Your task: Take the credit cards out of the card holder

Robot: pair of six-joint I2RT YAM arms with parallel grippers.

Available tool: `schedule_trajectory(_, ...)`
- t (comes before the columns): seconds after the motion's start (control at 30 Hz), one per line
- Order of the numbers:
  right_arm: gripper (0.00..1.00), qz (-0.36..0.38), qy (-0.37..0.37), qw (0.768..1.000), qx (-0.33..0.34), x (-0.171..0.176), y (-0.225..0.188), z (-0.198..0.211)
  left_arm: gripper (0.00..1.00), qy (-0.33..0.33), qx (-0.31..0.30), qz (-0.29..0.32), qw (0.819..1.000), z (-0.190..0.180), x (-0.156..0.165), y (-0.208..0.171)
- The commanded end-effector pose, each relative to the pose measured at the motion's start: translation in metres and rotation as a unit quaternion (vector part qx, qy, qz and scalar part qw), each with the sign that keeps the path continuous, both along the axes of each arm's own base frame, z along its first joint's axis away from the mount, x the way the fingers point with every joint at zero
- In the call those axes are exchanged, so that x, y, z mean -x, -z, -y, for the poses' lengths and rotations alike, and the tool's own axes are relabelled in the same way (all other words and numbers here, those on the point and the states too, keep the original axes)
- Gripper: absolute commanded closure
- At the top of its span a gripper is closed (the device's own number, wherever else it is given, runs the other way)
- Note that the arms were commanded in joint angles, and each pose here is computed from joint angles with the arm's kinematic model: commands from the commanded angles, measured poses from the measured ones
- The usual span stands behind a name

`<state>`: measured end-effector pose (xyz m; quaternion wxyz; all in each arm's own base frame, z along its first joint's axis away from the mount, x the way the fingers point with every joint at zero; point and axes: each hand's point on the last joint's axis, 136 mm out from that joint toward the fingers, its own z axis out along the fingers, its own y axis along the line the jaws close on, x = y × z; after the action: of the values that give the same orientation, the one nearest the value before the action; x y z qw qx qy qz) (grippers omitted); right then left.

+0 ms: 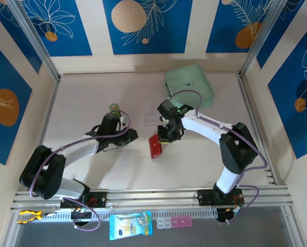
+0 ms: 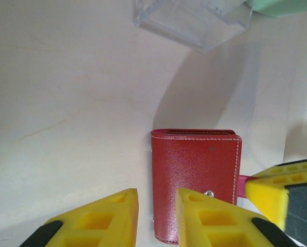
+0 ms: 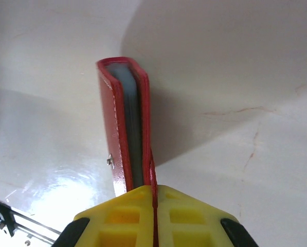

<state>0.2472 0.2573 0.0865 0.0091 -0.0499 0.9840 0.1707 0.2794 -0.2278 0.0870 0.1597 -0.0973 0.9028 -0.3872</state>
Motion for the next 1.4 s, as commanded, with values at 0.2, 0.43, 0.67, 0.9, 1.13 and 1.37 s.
schedule_trajectory(0.2,1.0,-0.005,0.016,0.999,-0.04,0.004,-0.026,-0.04,0.73,-0.008,-0.015,0.009,1.0,-0.029,0.004,-0.002)
schedule_trajectory(0.43,1.0,-0.006,0.016,0.999,-0.047,0.006,-0.029,-0.059,0.72,0.018,-0.011,0.007,1.0,-0.027,0.012,0.0)
schedule_trajectory(0.67,1.0,0.0,0.018,1.0,-0.005,0.006,-0.025,-0.032,0.76,0.055,0.0,-0.015,0.998,-0.005,0.019,0.013)
schedule_trajectory(0.9,1.0,-0.007,0.033,0.999,0.037,0.009,-0.008,0.01,0.91,0.075,-0.037,-0.058,0.995,0.004,0.031,0.04)
schedule_trajectory(1.13,1.0,-0.017,0.038,0.997,0.06,0.007,0.017,0.026,0.95,0.081,-0.046,-0.079,0.993,0.003,0.037,0.054)
schedule_trajectory(1.37,1.0,-0.03,0.042,0.997,0.049,0.004,0.038,0.019,0.96,0.07,-0.074,-0.088,0.991,-0.006,0.038,0.064)
